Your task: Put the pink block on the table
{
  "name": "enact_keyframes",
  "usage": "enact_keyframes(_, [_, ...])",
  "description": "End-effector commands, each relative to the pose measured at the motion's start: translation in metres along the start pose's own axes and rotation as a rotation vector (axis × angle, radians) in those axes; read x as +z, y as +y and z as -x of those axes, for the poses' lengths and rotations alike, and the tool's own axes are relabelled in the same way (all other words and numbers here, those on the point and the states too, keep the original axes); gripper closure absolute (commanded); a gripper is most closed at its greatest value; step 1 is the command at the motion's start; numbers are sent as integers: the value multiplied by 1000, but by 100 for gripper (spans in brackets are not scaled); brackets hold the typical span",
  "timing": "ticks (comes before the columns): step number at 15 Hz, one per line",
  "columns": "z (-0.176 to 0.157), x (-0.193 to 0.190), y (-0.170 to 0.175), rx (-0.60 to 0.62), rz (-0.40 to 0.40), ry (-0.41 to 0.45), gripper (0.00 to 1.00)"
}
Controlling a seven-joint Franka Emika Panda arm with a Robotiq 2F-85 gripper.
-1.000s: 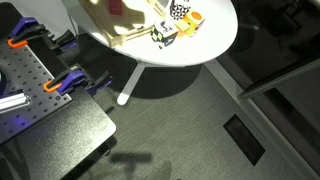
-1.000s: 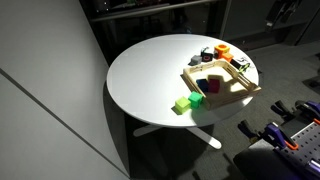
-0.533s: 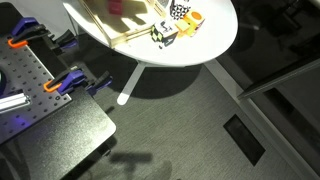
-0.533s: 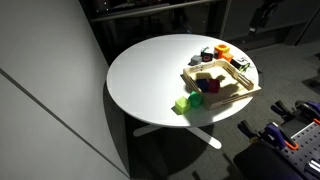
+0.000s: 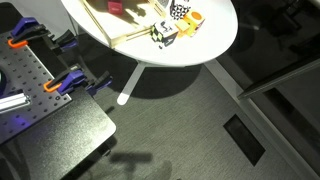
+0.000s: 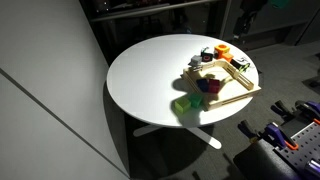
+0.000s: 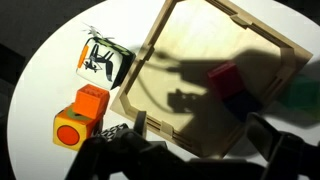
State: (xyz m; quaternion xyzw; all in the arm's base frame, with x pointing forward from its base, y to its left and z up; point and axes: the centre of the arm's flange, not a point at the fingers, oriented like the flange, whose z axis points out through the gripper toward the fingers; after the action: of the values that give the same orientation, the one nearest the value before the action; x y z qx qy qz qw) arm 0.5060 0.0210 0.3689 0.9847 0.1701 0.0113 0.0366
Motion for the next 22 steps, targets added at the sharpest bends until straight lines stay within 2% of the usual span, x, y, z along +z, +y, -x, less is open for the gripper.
enact_keyframes(1, [-27,4,-11,-25,18,-40,0])
enact_keyframes(4, [-34,11,-19,-46,16,-65,0])
enact_keyframes(5, [-20,15,-18,-45,1,-38,0])
enact_keyframes(15, [-25,18,-21,-56,5,-43,0])
enact_keyframes(22, [-44,31,-45,-200,0,-29,0])
